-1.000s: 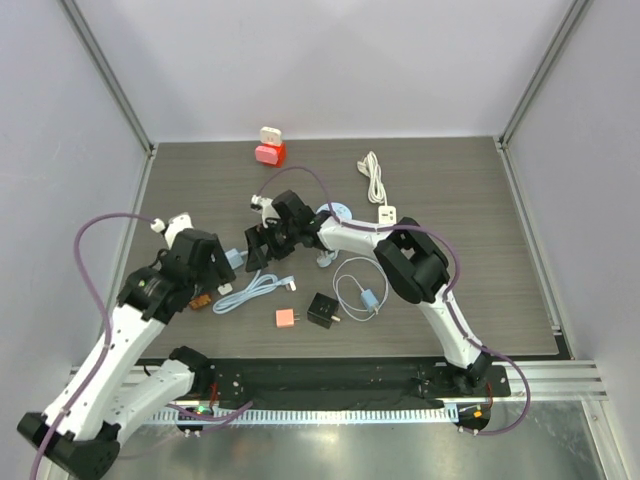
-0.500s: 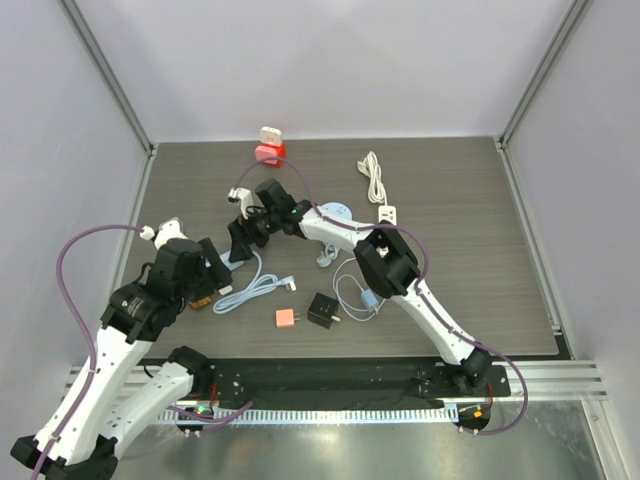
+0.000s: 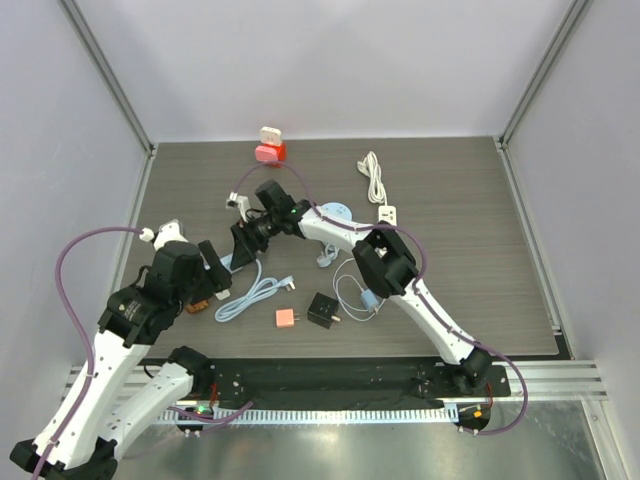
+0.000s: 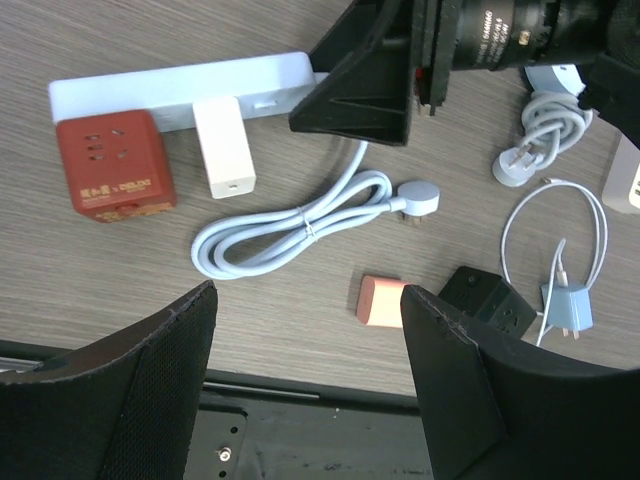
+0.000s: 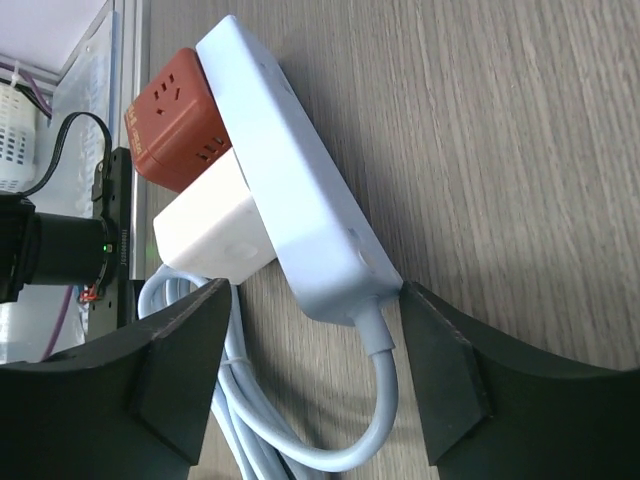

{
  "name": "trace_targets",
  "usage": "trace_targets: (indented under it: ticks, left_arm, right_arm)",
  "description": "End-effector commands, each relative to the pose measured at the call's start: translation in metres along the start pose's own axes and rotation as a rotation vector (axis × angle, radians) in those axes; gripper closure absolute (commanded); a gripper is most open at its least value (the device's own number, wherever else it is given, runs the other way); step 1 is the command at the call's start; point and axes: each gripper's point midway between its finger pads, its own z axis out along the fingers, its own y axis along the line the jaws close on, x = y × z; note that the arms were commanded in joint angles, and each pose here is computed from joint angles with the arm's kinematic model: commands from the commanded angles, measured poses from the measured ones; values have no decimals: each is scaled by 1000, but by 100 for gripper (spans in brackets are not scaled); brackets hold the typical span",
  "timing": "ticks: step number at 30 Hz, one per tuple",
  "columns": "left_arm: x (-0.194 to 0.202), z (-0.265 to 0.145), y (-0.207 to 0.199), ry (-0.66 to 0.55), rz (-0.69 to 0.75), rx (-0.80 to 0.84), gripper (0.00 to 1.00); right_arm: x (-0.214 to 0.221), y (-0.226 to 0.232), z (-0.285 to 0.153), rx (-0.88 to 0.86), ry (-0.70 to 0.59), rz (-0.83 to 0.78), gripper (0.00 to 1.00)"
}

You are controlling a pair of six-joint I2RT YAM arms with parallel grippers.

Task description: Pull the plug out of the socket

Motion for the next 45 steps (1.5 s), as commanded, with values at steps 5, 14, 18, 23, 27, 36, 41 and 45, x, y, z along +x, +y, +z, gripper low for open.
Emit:
trace_targets:
  ticks: [5, 14, 18, 23, 27, 36, 41, 45]
  left_arm:
    - [0, -12, -8, 13, -20, 60, 25]
    - [9, -21, -4, 37, -50, 76, 26]
    - [13, -26, 3, 50, -41, 59, 25]
    - [12, -30, 9, 49, -30, 35, 26]
    - [22, -17, 16, 103, 7, -35, 27]
    - [-12, 10, 2, 95, 157, -148, 28]
    - [-36, 13, 1, 45, 197, -215, 27]
    - [-33, 19, 0, 25, 168, -199, 26]
  right_arm:
    - [3, 5, 19, 27, 5, 65, 35]
    - [2, 6, 40, 68, -17, -3, 31]
    - [5, 5, 46, 62, -20, -3, 32]
    - [7, 0, 53, 86, -35, 38, 74]
    - [8, -5, 43, 160, -52, 104, 98]
    - [43, -4, 12, 131, -129, 503, 99]
    - [47, 3, -3, 78, -165, 535, 99]
    - [63, 10, -5, 54, -156, 655, 99]
